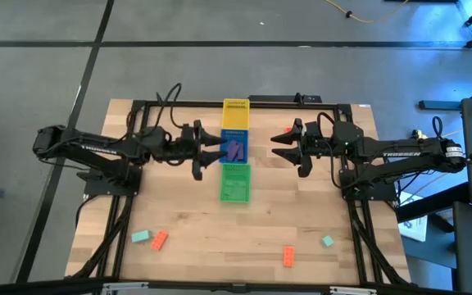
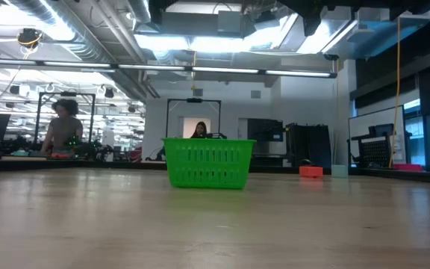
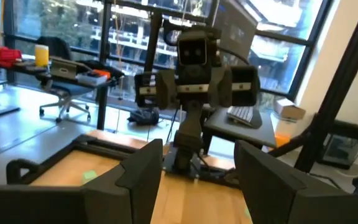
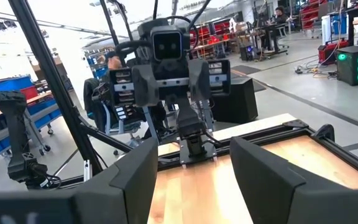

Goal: Sort & place blocks by color
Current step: Put the top light blue block into the green basket

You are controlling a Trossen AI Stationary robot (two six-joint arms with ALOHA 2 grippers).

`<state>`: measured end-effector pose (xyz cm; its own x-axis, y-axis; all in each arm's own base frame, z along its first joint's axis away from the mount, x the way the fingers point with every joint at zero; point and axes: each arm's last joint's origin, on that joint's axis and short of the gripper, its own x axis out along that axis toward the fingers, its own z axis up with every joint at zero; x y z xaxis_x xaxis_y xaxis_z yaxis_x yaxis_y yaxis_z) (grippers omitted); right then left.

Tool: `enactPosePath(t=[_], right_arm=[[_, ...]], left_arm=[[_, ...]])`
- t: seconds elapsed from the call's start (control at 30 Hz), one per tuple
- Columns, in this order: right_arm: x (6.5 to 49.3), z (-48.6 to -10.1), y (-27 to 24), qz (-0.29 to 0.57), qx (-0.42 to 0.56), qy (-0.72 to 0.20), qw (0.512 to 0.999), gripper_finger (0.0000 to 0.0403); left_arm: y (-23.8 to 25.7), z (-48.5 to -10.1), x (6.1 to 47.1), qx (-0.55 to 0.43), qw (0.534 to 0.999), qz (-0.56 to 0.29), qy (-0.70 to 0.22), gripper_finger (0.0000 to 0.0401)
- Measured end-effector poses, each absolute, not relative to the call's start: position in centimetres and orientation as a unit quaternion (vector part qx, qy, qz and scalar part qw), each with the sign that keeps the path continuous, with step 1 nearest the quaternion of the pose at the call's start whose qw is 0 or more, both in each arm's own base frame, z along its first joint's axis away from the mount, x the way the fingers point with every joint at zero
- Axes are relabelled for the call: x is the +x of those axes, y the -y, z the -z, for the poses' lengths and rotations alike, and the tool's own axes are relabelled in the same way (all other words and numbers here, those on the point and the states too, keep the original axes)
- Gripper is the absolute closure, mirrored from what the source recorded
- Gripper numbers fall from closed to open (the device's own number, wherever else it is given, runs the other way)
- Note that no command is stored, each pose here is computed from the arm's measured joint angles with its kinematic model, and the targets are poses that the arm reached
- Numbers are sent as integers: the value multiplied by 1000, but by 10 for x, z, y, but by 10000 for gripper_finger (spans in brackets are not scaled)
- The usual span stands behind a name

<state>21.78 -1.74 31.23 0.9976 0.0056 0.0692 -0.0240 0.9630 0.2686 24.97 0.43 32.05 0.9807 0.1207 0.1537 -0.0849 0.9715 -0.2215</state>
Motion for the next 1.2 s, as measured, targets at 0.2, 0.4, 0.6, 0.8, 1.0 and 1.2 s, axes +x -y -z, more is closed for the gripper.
enactPosePath(t=[0.2, 0.4, 0.6, 0.8, 1.0, 1.2], right_arm=[[218, -312, 17, -8, 137, 34, 990, 198], [218, -312, 17, -7, 138, 34, 990, 198], [218, -312, 20, 30, 253, 43, 966, 198], [216, -314, 42, 195, 325, -38, 925, 200], [198, -315, 82, 461, 338, -238, 785, 202], [196, -285, 111, 585, 333, -277, 686, 202]], left_arm=[[-4, -321, 249, -108, 989, -52, 86, 210], [-5, -321, 249, -108, 989, -54, 86, 210], [-5, -321, 249, -108, 989, -54, 86, 210], [-5, -321, 249, -109, 989, -54, 86, 210], [-5, -321, 249, -109, 989, -54, 86, 210], [-5, -321, 249, -109, 989, -58, 86, 210]])
